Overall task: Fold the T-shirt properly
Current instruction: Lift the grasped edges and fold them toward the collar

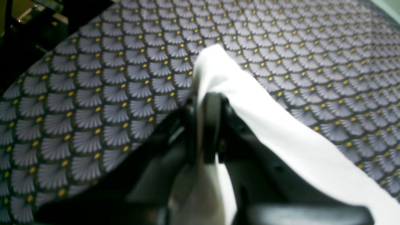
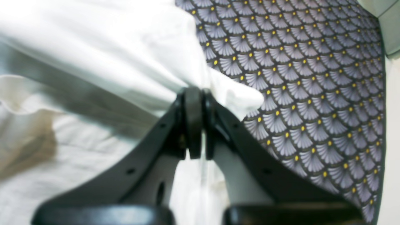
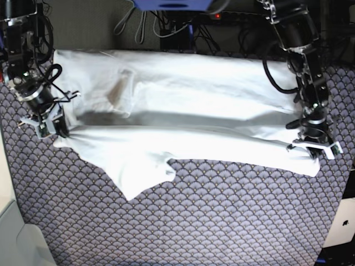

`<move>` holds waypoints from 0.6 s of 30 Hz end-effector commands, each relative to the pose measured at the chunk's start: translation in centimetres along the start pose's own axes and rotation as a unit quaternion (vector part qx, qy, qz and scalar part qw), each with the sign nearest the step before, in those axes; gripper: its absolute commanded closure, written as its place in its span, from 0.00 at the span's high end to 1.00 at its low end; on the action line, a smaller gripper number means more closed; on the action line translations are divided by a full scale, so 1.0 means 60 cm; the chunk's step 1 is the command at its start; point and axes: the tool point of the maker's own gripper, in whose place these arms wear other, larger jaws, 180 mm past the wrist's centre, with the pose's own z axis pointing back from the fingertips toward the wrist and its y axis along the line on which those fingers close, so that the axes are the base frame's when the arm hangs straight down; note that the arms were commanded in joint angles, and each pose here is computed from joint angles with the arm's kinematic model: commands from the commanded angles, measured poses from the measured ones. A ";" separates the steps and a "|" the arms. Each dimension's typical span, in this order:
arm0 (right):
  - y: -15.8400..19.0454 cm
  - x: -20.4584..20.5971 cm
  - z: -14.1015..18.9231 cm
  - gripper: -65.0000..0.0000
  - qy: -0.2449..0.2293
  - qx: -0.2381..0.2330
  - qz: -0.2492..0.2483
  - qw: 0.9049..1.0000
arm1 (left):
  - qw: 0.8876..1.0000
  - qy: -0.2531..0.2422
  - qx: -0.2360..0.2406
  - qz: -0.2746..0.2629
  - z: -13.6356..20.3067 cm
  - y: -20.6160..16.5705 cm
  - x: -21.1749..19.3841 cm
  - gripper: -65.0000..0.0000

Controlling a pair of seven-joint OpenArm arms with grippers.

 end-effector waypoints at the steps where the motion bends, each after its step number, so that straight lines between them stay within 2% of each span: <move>1: -0.028 0.032 0.007 0.00 -0.029 -0.018 0.010 0.999 | 0.999 -0.032 -0.009 -0.001 0.001 -0.009 0.036 0.01; 5: -0.037 0.030 0.027 0.00 -0.030 -0.027 0.010 0.999 | 1.000 -0.029 -0.010 -0.003 0.016 -0.008 0.024 0.01; 12: -0.021 0.005 0.058 0.00 -0.013 0.009 0.016 1.000 | 1.000 -0.007 -0.003 -0.014 0.031 0.010 -0.010 0.01; 18: -0.008 -0.015 0.068 0.00 0.000 0.020 0.013 1.000 | 1.000 0.006 0.002 -0.022 0.041 0.021 -0.029 0.01</move>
